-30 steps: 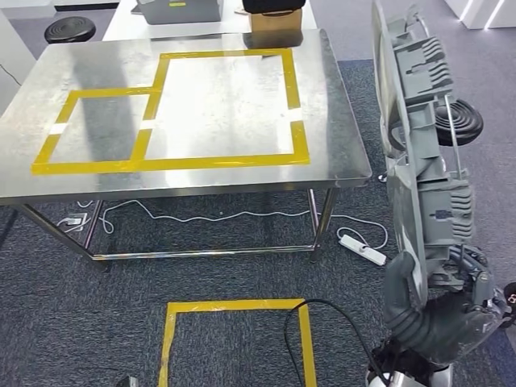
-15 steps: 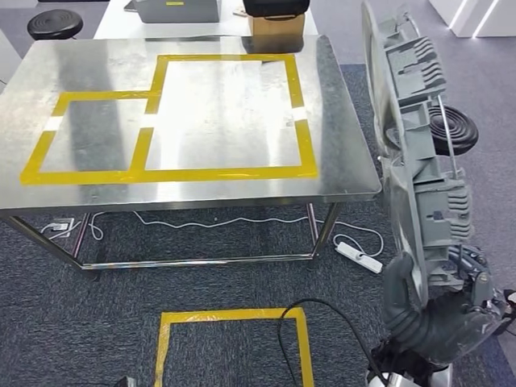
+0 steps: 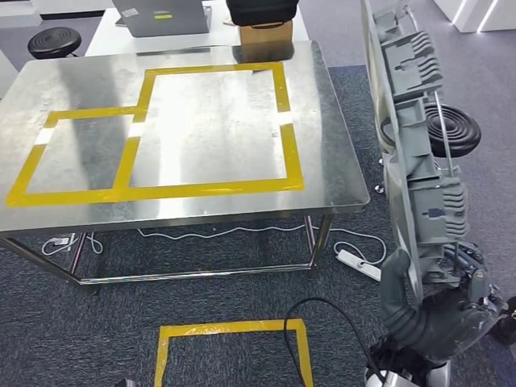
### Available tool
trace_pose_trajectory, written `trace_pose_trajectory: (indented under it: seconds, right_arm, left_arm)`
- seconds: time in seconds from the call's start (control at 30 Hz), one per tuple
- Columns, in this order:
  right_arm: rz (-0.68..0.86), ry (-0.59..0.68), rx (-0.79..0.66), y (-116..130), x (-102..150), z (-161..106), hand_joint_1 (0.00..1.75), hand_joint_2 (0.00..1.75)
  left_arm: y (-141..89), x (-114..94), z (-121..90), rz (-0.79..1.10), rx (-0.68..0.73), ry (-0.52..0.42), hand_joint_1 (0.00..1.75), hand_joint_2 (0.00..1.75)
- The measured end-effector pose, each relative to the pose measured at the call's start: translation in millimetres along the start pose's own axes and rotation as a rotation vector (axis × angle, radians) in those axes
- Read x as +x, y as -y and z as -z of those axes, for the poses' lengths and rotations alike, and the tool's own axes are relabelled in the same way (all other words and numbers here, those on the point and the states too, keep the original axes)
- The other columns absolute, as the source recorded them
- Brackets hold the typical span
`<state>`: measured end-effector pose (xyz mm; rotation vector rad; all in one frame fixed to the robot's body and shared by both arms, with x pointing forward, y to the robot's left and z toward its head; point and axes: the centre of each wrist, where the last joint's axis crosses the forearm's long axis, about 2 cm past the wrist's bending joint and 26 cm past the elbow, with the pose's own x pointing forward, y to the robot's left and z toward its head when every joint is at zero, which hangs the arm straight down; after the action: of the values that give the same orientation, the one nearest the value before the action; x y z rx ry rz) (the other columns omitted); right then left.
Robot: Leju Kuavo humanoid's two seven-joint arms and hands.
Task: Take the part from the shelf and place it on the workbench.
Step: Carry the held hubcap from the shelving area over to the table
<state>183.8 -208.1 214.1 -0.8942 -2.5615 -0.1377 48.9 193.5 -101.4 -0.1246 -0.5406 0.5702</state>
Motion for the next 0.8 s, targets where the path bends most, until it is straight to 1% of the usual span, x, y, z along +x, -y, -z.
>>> trace_pose_trajectory:
  seconds: [0.5,0.8]
  right_arm:
    - [-0.001,0.005,-0.001,0.2,0.3,0.8,1.75,1.75]
    - [-0.006,0.01,0.003,0.2,0.4,0.9,1.75,1.75]
  left_arm:
    - [1.8,-0.2,0.0,0.001,0.017,-0.011,0.0,1.75]
    - [1.7,-0.9,-0.4,0.003,-0.027,0.009,0.0,1.75]
